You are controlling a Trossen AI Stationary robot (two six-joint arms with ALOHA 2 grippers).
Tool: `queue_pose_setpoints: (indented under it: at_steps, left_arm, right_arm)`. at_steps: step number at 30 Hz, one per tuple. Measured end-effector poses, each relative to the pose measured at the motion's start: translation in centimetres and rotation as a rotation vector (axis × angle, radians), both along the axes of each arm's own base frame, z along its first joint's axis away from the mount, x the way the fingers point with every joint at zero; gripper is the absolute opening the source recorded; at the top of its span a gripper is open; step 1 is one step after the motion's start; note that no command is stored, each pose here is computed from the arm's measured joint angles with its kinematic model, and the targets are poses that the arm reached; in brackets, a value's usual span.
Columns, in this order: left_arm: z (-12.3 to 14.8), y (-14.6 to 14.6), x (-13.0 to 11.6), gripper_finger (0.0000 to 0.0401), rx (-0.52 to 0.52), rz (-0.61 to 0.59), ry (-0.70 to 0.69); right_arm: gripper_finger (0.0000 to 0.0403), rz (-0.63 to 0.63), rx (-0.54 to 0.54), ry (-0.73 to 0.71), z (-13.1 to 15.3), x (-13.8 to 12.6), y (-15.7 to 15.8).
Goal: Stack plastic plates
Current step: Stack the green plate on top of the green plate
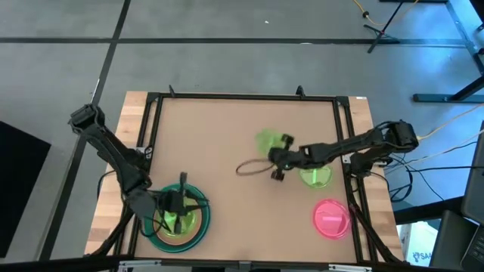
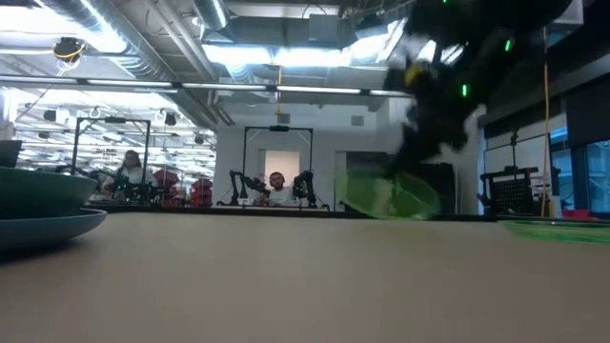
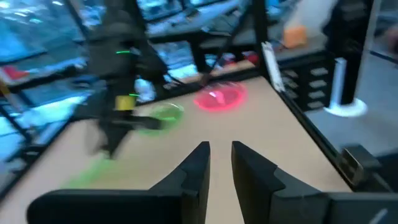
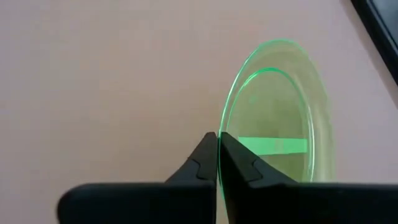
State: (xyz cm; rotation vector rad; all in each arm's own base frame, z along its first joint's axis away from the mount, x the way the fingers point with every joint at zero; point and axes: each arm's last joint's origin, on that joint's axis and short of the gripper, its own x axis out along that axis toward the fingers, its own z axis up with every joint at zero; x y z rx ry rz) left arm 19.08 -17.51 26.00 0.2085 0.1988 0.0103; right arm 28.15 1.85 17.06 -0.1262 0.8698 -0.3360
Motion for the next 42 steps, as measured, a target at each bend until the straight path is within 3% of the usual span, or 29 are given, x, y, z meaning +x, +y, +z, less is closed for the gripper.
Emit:
queue_pose_setpoints:
  at_steps: [7,15,29,42]
  left_arm:
    - [3.6,1.9,-1.8,0.0059,0.005,0.098,-0.102]
    - [3.9,3.0,-2.0,0.0059,-0.006,0.034,-0.131]
    - [3.1,4.3,-1.2,0.0059,0.002,0.109,-0.141]
    - [3.0,4.2,-1.3,0.006,0.001,0.104,-0.14]
  right_arm:
    - [0.0002,0.425,0.031,-0.307,3.8,2.5,6.2]
    - [0.0001,0.784,-0.015,-0.46,3.6,4.8,11.0]
    - [0.0001,1.019,0.017,-0.52,2.8,14.8,15.5]
    - [0.0001,0.976,-0.016,-0.57,1.3,20.5,17.4]
